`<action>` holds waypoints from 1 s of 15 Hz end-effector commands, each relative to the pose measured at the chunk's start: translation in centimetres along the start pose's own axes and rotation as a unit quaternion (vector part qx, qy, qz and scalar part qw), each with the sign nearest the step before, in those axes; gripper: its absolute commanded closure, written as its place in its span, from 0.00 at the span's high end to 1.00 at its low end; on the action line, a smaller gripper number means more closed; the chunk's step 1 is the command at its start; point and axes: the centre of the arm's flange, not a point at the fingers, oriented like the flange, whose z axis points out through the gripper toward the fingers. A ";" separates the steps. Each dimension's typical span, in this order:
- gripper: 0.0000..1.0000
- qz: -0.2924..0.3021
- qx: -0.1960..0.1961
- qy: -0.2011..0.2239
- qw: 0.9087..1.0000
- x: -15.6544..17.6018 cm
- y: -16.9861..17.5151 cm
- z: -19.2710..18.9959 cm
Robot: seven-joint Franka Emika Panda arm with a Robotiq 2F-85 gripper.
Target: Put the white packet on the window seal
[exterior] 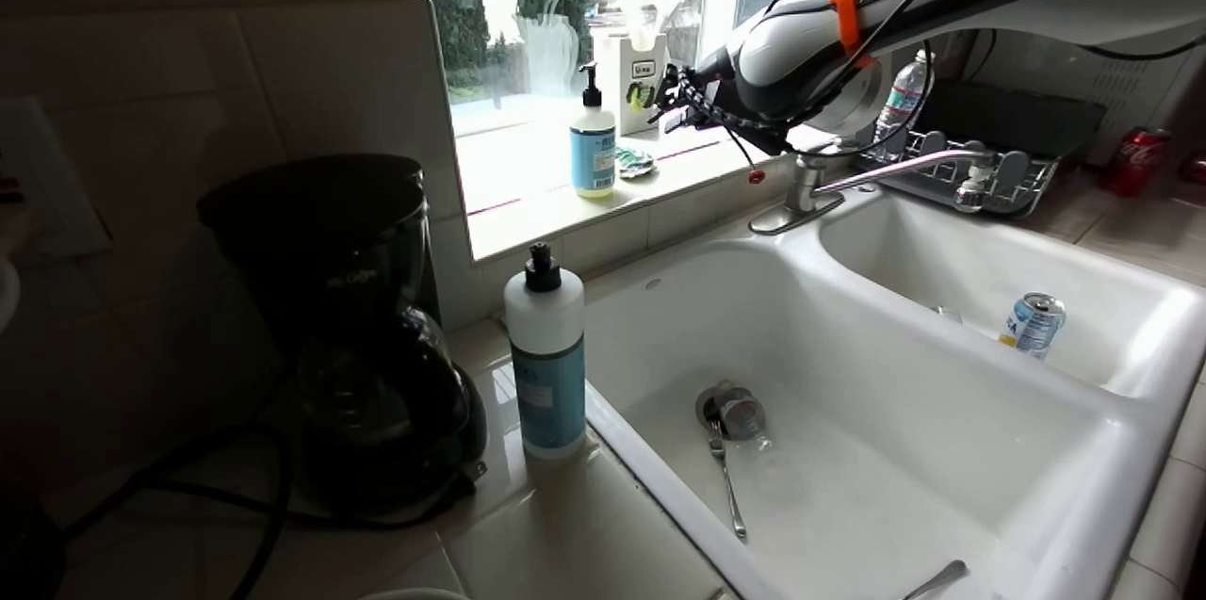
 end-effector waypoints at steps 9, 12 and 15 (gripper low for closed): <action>1.00 -0.061 -0.023 -0.009 0.998 -3.8 -4.3 -7.8; 1.00 -0.108 -0.047 -0.045 0.992 -7.4 -3.8 -11.4; 1.00 -0.174 -0.062 -0.071 0.980 -10.3 -3.8 -14.2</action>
